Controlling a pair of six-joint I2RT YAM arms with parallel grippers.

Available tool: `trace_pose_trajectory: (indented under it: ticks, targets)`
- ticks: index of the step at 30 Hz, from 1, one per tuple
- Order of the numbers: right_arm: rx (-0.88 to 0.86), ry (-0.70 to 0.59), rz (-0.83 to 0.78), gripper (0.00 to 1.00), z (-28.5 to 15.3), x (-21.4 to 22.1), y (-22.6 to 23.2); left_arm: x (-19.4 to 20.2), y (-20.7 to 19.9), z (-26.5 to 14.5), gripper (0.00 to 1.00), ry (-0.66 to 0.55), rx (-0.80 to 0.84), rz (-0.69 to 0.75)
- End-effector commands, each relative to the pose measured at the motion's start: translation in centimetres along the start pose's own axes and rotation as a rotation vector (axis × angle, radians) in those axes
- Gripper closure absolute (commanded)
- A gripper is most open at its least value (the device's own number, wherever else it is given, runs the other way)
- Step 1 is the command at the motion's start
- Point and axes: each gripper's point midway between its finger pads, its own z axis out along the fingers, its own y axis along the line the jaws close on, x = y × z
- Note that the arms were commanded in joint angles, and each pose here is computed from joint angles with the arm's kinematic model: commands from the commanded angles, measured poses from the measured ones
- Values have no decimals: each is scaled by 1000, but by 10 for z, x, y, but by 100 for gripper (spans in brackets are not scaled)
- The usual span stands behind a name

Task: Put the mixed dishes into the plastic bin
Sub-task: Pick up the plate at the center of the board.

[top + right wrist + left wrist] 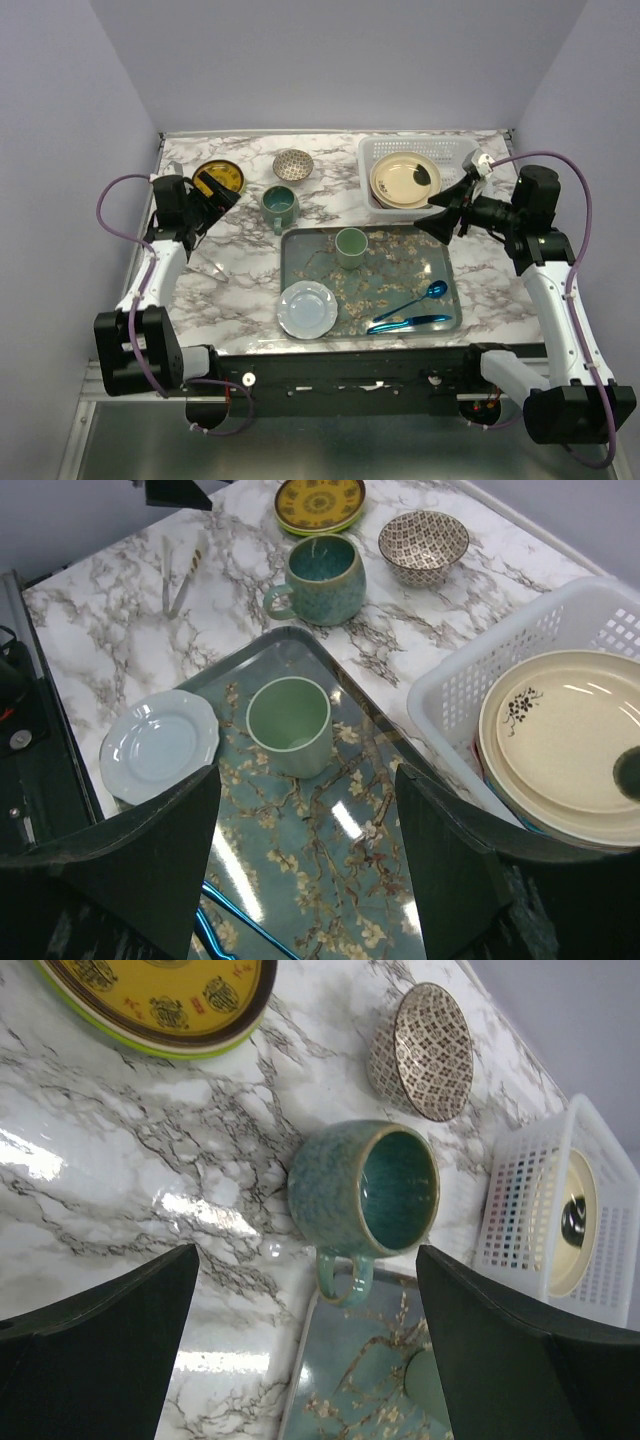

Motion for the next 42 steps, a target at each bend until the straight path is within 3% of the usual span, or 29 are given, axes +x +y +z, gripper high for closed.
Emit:
trace_pose_trajectory:
  ticks: [1,14,33,42]
  targets:
    - [-44,-44,-75,22,-3,-9,11,-48,-2,20,3,-53,2,-3]
    - [-63,-42,-73,22,-3,-5,15,-73,56,91,10,29,-215,18]
    - [-48,-22,-60,22,1,1,6,-86,113,128,20,76,-377,16]
    - [-39,-15,-55,21,2,3,3,-85,133,141,30,114,-426,41]
